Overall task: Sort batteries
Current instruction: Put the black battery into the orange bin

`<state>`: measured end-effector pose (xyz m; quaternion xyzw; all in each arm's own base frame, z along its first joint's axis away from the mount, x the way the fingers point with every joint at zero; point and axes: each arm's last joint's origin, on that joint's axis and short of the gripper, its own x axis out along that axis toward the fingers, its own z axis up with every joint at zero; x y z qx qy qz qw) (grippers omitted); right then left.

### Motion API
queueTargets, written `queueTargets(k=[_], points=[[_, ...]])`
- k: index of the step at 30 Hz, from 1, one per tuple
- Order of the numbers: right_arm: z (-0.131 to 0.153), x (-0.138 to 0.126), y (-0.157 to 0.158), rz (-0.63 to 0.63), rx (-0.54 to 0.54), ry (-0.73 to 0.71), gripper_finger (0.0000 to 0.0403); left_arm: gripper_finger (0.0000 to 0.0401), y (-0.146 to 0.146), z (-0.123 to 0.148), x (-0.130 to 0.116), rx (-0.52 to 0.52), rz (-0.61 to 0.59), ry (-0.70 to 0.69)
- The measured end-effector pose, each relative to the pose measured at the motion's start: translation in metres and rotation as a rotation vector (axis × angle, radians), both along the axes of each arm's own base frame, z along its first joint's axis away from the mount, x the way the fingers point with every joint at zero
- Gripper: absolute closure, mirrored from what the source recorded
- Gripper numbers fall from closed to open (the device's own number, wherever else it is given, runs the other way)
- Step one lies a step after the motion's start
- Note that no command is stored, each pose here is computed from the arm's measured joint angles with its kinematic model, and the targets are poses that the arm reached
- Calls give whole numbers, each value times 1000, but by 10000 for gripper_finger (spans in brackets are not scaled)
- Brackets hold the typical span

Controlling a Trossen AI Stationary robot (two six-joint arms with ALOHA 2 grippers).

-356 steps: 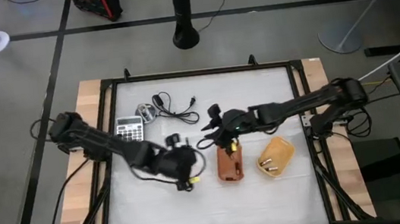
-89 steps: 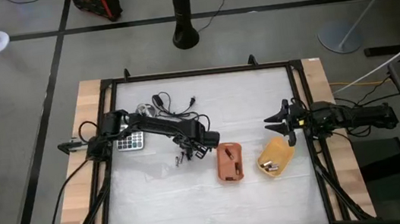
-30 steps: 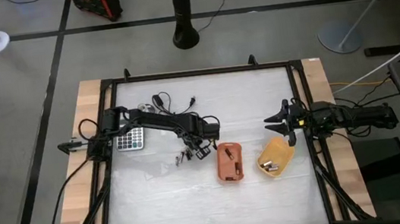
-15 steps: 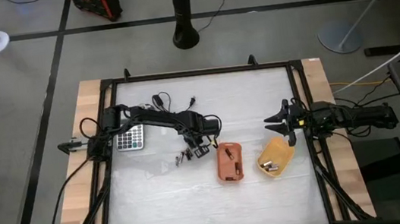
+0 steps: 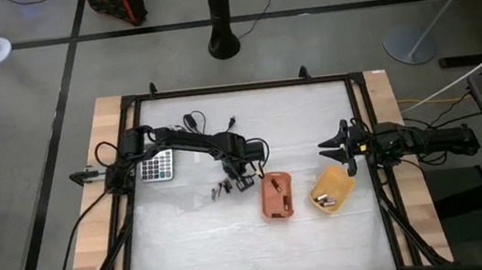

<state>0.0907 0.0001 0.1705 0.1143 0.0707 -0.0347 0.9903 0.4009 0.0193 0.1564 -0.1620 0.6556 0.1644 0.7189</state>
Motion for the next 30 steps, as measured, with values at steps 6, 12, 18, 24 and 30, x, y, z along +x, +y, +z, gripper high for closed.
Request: queueTargets(k=[6,12,18,24,30], points=[[0,0,0,0,0,0,281,400,2,32,-2,-128,-10,-95],[0,0,0,0,0,1,281,400,-1,50,-5,-153,29,-142],[0,0,0,0,0,0,281,369,-36,39,-7,-199,-98,-73],[0,0,0,0,0,0,281,306,-56,38,-11,-127,-229,-47],[0,0,0,0,0,0,281,269,-57,38,-14,-135,-191,-20]])
